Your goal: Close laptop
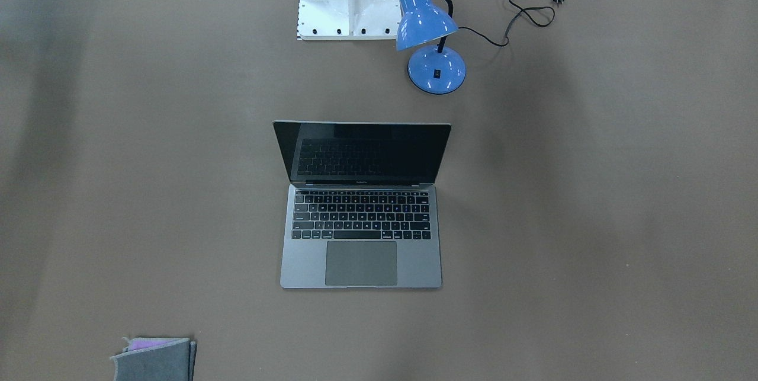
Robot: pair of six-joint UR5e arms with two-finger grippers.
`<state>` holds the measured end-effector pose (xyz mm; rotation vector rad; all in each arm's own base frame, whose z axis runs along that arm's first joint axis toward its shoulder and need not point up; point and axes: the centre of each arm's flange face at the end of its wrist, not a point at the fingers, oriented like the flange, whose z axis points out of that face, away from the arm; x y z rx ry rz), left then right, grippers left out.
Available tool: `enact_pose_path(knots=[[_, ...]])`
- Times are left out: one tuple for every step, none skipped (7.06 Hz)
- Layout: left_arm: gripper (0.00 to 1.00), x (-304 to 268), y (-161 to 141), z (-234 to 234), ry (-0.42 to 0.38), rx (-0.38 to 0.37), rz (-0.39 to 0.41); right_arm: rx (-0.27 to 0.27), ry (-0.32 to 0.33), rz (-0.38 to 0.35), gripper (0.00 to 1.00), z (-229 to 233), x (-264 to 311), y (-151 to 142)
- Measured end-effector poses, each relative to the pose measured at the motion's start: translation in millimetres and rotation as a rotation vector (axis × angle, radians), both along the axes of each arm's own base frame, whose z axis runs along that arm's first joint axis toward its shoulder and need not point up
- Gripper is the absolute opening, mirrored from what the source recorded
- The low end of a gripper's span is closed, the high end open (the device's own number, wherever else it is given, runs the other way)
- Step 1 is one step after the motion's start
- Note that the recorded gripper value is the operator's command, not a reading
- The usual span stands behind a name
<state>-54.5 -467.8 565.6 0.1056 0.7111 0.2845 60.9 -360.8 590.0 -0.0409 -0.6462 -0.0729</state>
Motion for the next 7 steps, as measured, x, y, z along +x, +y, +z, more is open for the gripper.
enact_pose_path(knots=[[0.99, -0.1, 1.0, -2.6, -0.001, 0.005, 0.0, 0.0, -0.003, 0.0, 1.0, -0.3, -0.3, -0.1], [0.99, -0.4, 2.9, -7.9, -0.004, 0.016, 0.0, -0.001, -0.012, 0.0, 1.0, -0.5, -0.9, 0.0], [0.99, -0.5, 3.3, -12.9, -0.005, 0.026, 0.0, 0.003, -0.026, 0.0, 1.0, -3.1, -2.1, -1.9], [0.99, -0.6, 0.0, -21.4, -0.006, 0.045, -0.002, 0.022, -0.035, 0.0, 1.0, -10.8, -3.0, -8.4], [0.99, -0.3, -7.9, -33.8, -0.006, 0.072, -0.004, 0.054, -0.038, 0.001, 1.0, -24.4, -3.4, -16.7], [0.99, 0.1, -20.8, -51.4, -0.003, 0.114, -0.007, 0.106, -0.039, 0.004, 1.0, -45.2, -3.6, -23.1], [0.99, 0.1, -35.5, -70.0, 0.001, 0.185, -0.01, 0.178, -0.041, 0.008, 1.0, -67.2, -3.2, -30.2]])
